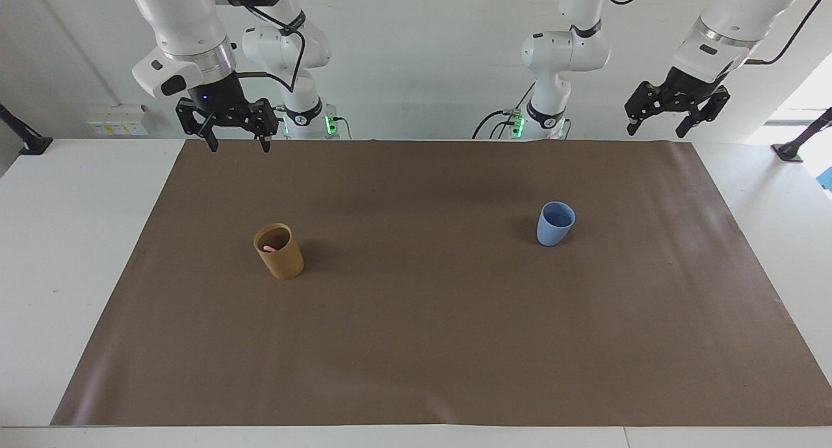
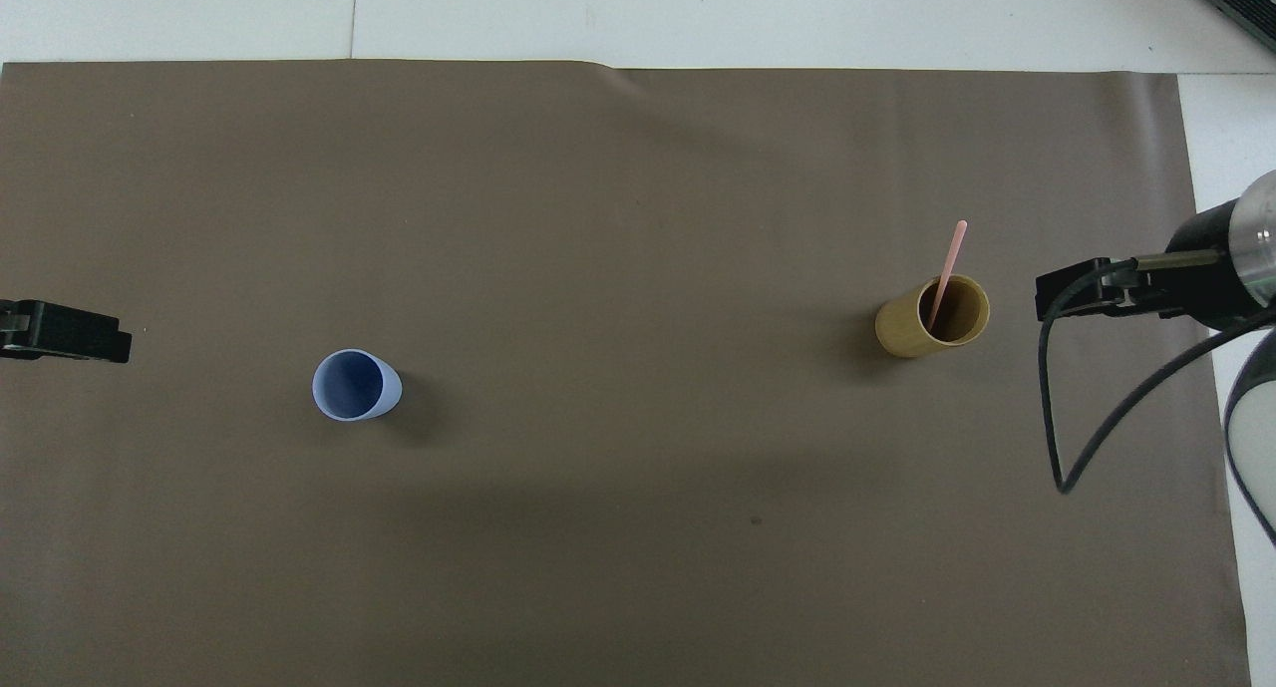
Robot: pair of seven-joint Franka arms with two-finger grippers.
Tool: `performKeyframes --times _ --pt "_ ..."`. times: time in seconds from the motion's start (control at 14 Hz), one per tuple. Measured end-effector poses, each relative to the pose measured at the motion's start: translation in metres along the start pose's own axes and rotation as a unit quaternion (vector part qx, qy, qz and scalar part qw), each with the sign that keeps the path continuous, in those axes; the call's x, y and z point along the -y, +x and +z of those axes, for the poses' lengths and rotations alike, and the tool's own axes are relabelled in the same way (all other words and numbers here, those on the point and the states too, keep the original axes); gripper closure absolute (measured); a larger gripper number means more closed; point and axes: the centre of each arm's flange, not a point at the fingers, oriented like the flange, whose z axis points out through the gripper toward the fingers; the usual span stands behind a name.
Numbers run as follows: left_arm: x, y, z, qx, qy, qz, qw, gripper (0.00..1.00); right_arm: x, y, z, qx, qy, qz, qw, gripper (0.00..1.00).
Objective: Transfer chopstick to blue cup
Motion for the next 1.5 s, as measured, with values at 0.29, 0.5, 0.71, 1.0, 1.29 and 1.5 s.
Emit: performKeyframes --times 0.29,0.5,0.71,1.0,1.29,1.5 --pt "0.000 0.000 0.000 0.000 0.000 0.000 1.000 0.00 -0.004 0.000 0.000 0.000 0.000 0.004 1.000 0.00" --pt "0.000 0.000 0.000 0.000 0.000 0.000 1.000 0.00 -0.006 0.000 0.000 0.002 0.000 0.005 1.000 0.00" --pt "0.000 0.000 0.000 0.001 0.000 0.000 1.000 0.00 -0.006 0.000 0.000 0.002 0.000 0.005 1.000 0.00" --pt "0.000 -0.003 0.002 0.004 0.000 0.000 1.000 0.00 -0.006 0.000 0.000 0.002 0.000 0.005 1.000 0.00" --pt "0.001 -0.006 0.023 0.023 -0.001 -0.001 1.000 0.00 -0.002 0.000 0.000 0.000 0.001 0.002 1.000 0.00" --pt "0.002 0.000 0.069 0.031 -0.003 -0.002 1.000 0.00 -0.002 0.000 0.000 -0.002 0.002 0.002 1.000 0.00"
